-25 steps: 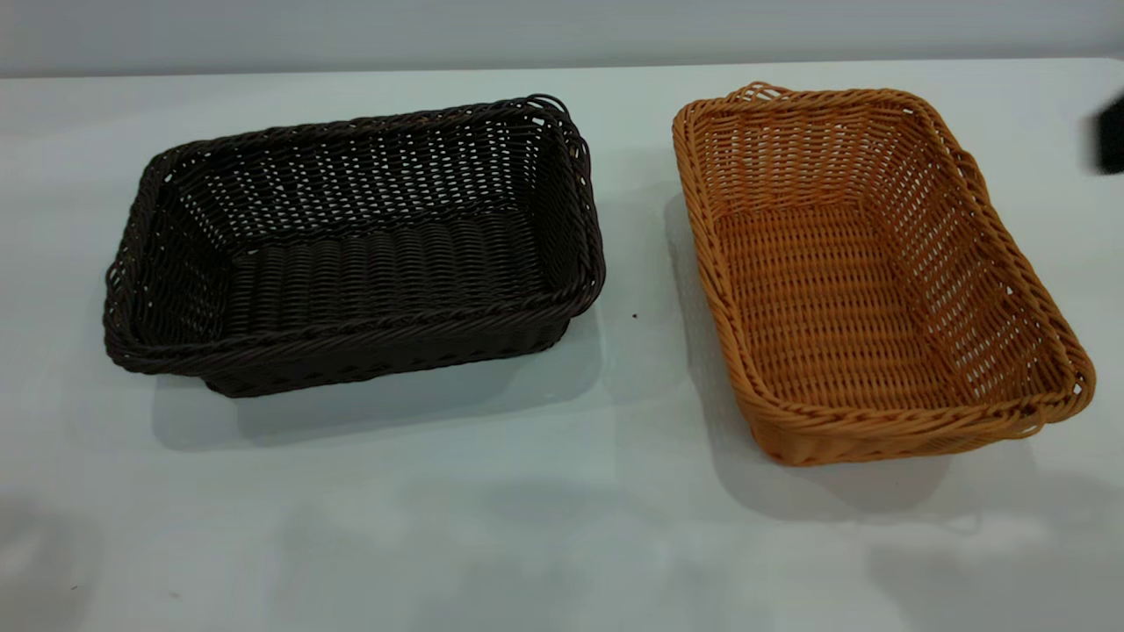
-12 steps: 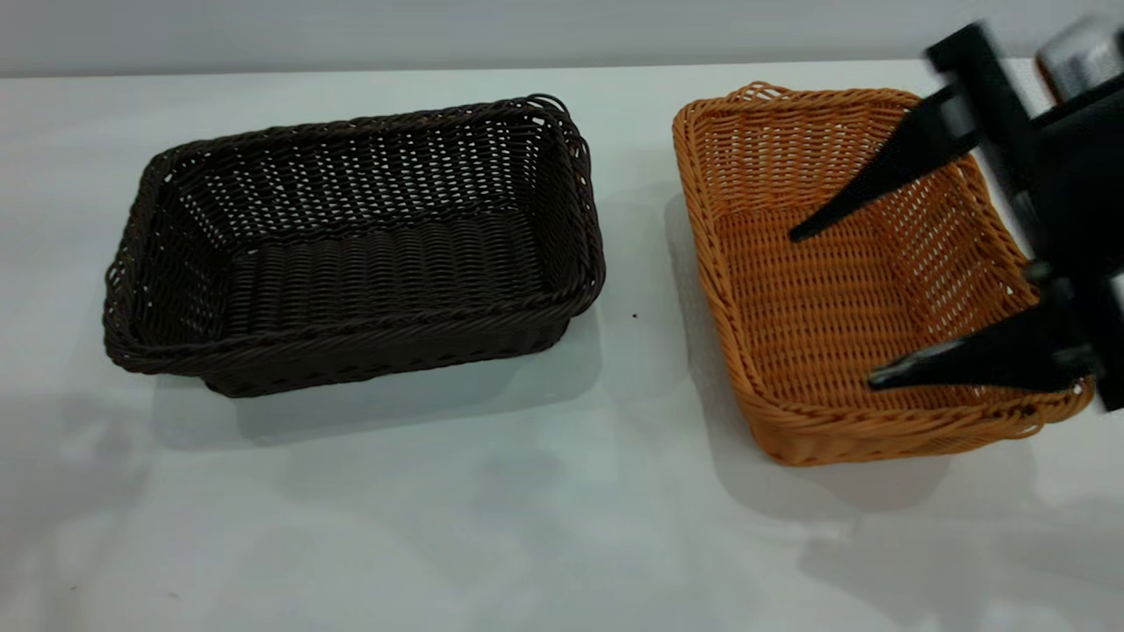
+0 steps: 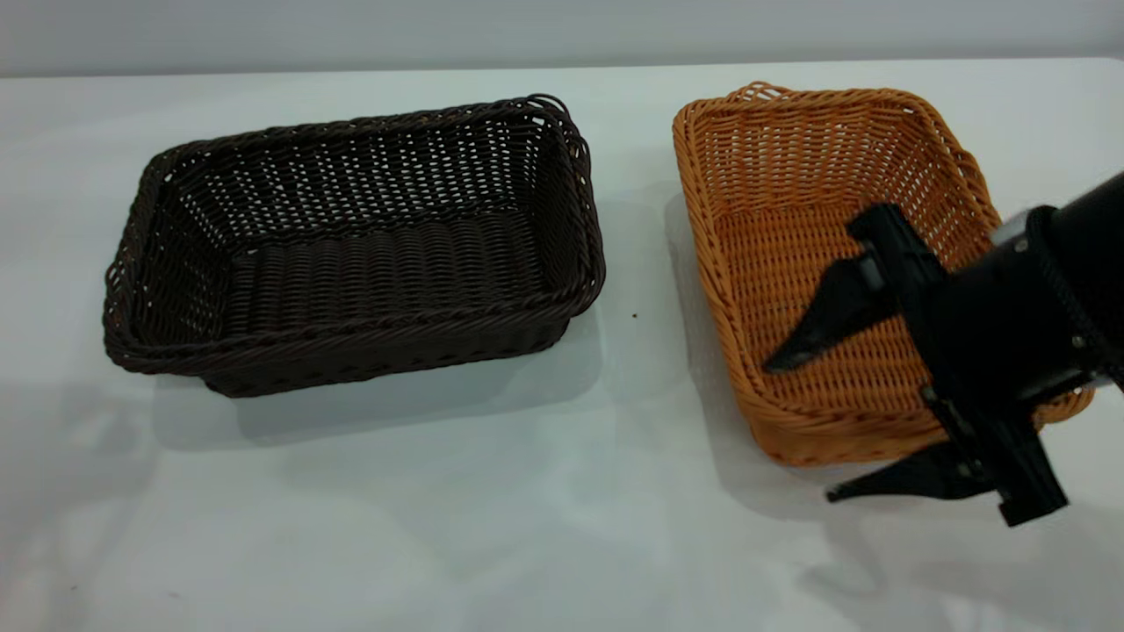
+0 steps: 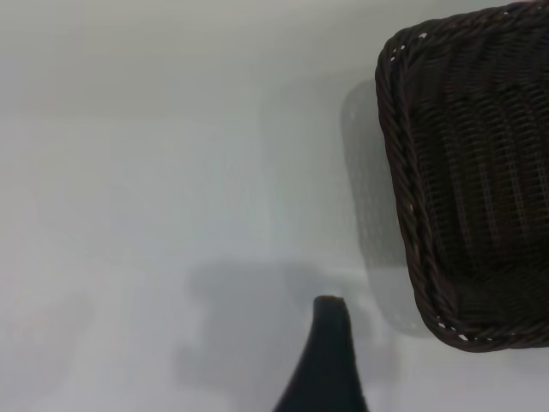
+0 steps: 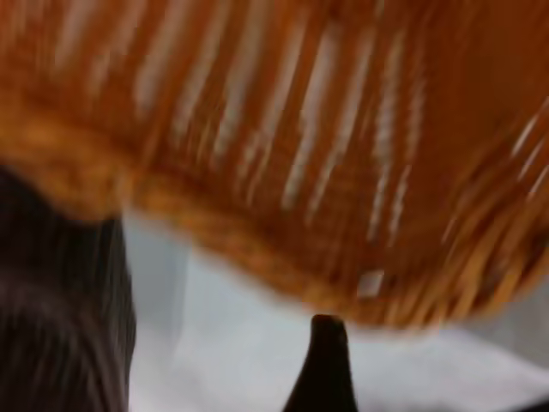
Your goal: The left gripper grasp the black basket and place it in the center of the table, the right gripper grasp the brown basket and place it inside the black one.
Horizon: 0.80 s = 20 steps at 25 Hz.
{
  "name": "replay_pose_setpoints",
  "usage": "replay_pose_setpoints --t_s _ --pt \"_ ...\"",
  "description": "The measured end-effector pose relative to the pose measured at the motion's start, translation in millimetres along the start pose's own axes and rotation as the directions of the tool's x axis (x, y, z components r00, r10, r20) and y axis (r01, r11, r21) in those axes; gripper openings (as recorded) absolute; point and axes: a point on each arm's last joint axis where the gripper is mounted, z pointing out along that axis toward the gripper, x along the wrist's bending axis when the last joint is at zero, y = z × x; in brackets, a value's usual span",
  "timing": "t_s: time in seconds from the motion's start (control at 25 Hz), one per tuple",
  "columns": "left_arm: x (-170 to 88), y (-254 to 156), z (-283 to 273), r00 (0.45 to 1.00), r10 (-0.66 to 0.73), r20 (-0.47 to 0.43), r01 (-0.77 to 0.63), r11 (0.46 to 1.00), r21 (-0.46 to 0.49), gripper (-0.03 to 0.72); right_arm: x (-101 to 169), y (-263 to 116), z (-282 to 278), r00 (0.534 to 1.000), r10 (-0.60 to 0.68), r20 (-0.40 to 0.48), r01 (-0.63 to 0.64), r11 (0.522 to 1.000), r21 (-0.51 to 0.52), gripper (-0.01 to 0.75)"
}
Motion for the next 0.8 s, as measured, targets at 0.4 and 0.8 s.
replay_pose_setpoints --t_s 0.4,0.8 --pt "-0.9 0.4 14.9 1.000 -0.022 0.002 0.022 1.000 0.022 0.590 2.2 20.7 14.2 0.996 0.066 0.055 -0.058 0.989 -0.137 0.543" --pt "-2.9 4.1 67.0 0.999 -0.040 -0.015 0.043 0.976 0.215 0.590 6.5 29.6 24.2 0.996 0.053 0.074 -0.040 0.985 -0.168 0.498"
